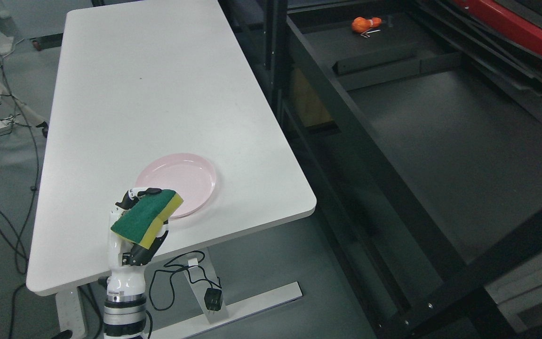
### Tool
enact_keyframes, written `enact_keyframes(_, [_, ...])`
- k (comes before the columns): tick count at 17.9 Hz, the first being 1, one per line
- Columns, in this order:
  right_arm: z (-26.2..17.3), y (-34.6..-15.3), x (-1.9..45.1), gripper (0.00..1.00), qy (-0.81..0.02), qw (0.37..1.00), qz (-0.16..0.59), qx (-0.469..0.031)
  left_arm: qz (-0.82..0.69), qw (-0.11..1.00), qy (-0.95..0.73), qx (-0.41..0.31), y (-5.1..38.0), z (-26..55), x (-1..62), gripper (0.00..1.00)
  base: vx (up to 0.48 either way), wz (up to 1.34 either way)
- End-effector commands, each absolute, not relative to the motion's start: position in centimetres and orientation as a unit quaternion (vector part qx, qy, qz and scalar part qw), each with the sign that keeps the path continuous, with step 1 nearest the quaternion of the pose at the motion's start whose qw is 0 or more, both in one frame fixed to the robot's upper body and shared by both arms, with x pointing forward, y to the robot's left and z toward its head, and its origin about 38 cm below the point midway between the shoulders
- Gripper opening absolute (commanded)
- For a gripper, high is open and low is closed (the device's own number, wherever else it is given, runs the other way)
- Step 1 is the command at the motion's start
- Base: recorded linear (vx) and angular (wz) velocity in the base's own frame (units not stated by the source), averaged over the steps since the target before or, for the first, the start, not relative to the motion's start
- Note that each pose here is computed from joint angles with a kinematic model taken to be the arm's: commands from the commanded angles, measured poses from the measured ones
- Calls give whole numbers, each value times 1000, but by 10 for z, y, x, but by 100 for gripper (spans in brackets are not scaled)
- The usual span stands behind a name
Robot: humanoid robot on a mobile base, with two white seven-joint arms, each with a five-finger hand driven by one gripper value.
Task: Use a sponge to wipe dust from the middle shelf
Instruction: 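Hold the sponge in the left hand while turning toward the metal shelf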
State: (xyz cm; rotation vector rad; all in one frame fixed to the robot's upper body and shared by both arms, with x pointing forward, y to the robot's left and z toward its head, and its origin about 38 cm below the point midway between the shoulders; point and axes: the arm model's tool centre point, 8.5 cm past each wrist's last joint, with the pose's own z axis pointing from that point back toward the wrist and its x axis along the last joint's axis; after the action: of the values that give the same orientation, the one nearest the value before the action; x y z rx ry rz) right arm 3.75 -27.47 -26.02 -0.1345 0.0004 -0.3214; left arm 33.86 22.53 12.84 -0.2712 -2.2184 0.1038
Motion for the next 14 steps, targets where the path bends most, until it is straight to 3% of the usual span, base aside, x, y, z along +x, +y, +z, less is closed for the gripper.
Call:
enact_keyframes(1, [-259, -287, 43, 100, -10, 984, -160, -76, 29, 438, -890, -122, 218, 128, 332, 0, -132, -705])
enact_keyframes(14, [-259, -287, 43, 100, -10, 984, -160, -76, -3, 455, -871, -186, 172, 107, 305, 1, -159, -706])
